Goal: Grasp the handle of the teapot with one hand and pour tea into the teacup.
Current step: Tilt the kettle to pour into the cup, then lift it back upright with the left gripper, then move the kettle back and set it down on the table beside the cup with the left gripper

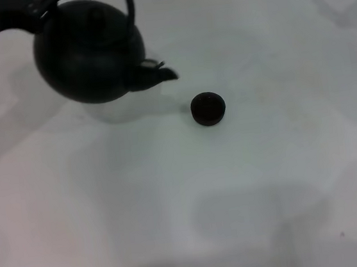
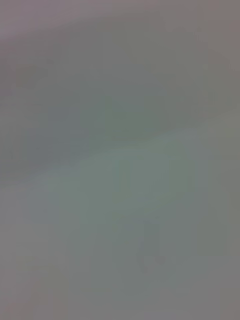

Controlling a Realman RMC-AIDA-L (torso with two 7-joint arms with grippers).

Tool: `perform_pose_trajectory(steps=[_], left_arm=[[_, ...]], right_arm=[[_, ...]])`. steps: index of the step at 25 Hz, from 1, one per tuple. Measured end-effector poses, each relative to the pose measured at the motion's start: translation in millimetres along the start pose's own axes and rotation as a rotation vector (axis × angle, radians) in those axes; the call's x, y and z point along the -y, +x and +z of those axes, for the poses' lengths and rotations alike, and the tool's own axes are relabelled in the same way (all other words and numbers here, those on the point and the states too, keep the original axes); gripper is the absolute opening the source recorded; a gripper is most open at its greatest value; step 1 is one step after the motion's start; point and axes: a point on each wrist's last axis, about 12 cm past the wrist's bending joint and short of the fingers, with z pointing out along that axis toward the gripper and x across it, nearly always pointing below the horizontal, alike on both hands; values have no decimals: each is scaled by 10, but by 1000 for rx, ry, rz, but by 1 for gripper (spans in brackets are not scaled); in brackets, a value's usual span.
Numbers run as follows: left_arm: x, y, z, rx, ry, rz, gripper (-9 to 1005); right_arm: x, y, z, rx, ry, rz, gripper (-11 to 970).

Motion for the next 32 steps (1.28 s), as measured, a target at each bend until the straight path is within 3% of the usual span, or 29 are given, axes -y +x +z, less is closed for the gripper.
perform_pose_trajectory(steps=[7, 14, 24, 32], left_arm=[[-84, 507, -248, 104, 17, -39, 132], [-122, 888, -372, 125, -67, -96, 130], [-51, 1190, -350, 144, -148, -91, 128], [21, 1312, -214, 121, -144, -108, 126]], right_arm=[[0, -6, 8, -9, -4, -2, 841], [-4, -2, 7, -14, -7, -4, 840], [-5, -20, 15, -18, -15, -15, 841], [-11, -21, 22, -17, -17, -15, 840]])
